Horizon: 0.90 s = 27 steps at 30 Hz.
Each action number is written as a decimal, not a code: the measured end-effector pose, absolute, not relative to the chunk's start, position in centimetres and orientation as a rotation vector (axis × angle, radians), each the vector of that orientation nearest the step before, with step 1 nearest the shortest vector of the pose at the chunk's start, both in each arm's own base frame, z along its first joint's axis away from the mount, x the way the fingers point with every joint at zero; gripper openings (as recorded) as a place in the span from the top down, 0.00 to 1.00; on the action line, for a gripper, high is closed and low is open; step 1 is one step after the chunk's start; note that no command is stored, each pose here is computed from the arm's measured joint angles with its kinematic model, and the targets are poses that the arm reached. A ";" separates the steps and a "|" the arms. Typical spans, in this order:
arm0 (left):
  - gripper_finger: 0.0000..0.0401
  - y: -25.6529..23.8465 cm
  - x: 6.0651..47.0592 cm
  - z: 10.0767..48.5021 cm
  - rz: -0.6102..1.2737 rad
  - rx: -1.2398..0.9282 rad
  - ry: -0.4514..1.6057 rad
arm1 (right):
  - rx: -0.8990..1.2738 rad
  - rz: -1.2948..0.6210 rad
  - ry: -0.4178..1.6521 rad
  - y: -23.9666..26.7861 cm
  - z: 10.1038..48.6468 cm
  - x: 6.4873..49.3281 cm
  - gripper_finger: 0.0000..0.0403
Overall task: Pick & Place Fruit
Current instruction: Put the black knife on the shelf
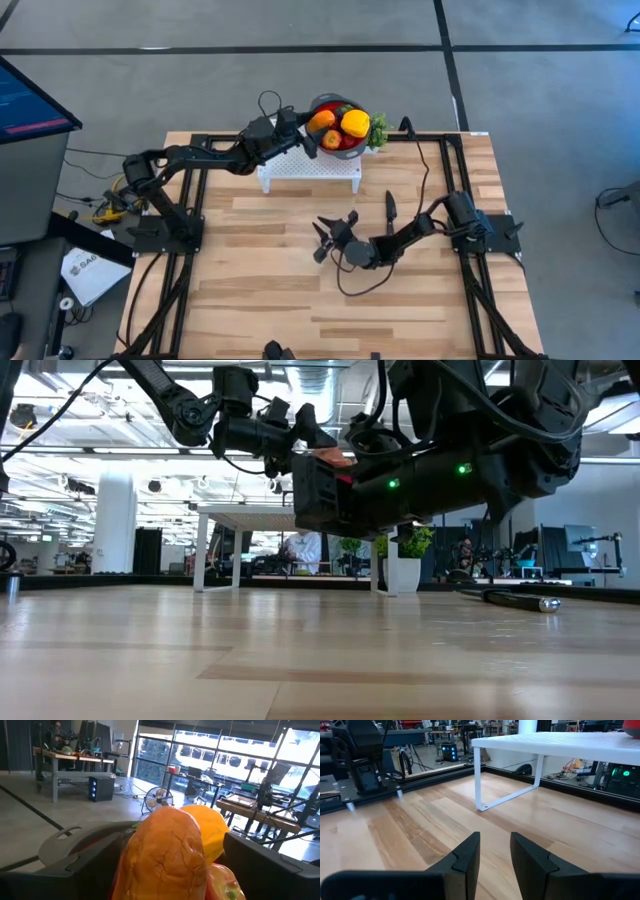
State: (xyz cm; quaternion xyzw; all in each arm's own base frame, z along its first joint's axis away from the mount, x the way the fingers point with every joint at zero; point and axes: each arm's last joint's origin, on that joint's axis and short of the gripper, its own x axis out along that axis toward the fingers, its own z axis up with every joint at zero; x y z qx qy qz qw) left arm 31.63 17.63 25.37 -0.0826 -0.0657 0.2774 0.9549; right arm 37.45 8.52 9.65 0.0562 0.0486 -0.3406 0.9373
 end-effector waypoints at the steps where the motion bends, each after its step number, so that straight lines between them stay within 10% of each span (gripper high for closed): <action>1: 0.14 17.6 31.6 25.4 0.563 -0.168 -0.133 | 0.115 -0.694 0.099 8.6 9.7 37.4 0.75; 15: 0.14 15.6 29.0 29.8 0.545 0.046 -0.074 | 0.113 -0.686 0.101 8.9 9.6 37.4 0.75; 27: 0.23 6.7 24.1 27.2 0.116 0.290 0.167 | 0.108 -0.687 0.109 8.9 9.6 37.4 0.75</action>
